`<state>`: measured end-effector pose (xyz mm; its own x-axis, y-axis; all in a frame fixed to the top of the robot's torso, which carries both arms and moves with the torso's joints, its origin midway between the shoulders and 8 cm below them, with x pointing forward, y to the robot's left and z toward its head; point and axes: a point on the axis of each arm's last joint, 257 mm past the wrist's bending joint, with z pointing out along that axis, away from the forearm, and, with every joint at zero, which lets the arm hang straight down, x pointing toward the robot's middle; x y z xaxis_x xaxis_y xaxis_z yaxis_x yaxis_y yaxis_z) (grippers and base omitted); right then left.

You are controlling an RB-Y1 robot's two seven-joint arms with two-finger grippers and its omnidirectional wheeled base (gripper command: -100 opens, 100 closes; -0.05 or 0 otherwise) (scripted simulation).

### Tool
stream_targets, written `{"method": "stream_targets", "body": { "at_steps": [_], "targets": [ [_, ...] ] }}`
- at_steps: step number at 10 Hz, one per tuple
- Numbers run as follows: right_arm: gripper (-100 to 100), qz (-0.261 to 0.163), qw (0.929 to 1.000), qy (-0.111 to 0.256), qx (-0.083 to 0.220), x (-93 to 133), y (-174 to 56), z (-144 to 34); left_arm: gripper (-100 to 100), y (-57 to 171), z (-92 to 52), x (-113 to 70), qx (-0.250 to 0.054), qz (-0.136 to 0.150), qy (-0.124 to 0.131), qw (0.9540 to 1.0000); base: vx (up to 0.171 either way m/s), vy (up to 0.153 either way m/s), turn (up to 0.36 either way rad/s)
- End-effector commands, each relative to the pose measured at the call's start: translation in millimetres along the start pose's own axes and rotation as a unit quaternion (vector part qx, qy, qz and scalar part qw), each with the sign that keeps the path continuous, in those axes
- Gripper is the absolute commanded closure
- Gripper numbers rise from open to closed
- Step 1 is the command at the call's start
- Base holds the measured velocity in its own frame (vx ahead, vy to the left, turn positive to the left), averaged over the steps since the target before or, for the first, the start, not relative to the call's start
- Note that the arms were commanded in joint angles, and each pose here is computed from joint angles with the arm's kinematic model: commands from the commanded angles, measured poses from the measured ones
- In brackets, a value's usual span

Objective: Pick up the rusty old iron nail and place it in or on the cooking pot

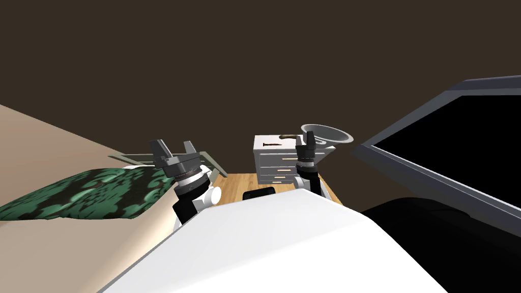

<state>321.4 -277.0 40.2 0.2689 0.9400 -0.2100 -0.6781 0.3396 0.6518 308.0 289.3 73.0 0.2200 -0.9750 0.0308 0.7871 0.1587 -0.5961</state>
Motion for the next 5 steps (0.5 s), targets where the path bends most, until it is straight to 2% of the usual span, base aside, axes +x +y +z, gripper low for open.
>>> {"method": "stream_targets", "body": {
  "at_steps": [1,5],
  "targets": [
    [-100,-0.024,0.9995,0.022,-0.002,0.8,-1.2,-0.4,0,0.0,0.0,0.0,0.0,0.0,0.0,1.0,-0.067,-0.025,0.004],
    [-100,-0.098,0.9924,0.074,-0.006,-2.4,-9.1,-2.1,0,0.0,0.0,0.0,0.0,0.0,0.0,1.0,-0.137,-0.049,0.012]
  ]
}}
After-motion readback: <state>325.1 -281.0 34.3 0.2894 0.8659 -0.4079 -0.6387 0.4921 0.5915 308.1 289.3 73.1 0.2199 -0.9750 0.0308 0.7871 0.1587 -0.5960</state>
